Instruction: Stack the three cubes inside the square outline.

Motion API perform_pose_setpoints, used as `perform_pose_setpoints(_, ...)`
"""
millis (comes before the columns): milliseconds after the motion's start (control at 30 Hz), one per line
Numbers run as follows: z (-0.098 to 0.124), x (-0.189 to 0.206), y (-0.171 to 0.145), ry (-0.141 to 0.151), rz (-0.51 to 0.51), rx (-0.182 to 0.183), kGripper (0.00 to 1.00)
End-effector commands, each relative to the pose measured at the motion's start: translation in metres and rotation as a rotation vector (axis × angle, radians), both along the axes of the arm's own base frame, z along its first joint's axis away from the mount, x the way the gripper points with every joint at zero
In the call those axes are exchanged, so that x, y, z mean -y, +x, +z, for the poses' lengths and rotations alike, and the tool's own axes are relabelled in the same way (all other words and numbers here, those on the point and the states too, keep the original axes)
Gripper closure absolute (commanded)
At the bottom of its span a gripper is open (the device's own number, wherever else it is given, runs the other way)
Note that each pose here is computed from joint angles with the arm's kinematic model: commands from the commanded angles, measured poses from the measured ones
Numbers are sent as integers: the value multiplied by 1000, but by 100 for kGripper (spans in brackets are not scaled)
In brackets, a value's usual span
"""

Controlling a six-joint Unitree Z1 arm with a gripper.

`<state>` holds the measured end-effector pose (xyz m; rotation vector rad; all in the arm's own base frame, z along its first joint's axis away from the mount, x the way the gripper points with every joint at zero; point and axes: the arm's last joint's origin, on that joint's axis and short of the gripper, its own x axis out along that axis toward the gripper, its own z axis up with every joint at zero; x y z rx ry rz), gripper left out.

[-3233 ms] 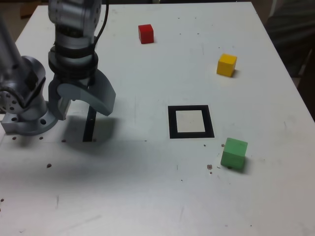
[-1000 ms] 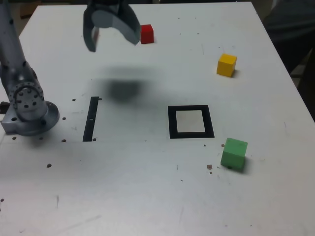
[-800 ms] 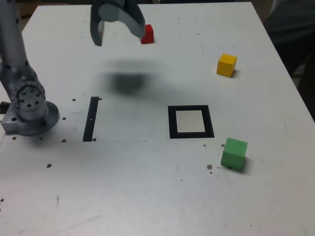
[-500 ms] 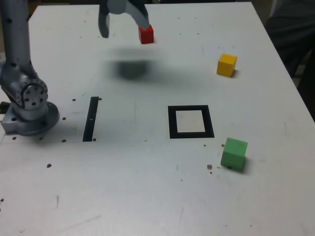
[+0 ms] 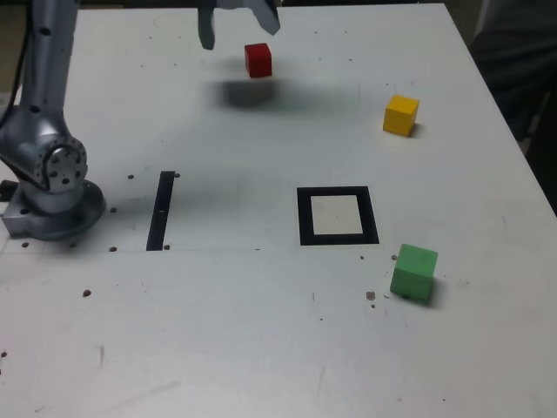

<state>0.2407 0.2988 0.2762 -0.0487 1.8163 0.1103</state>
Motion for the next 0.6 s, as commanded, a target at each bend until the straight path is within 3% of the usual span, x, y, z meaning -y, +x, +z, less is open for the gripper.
perform_pose_setpoints(0,-4,-9,5,-3,-1,-1,1)
perform_pose_setpoints(567,-45,-56,35,-79,2,-49,6)
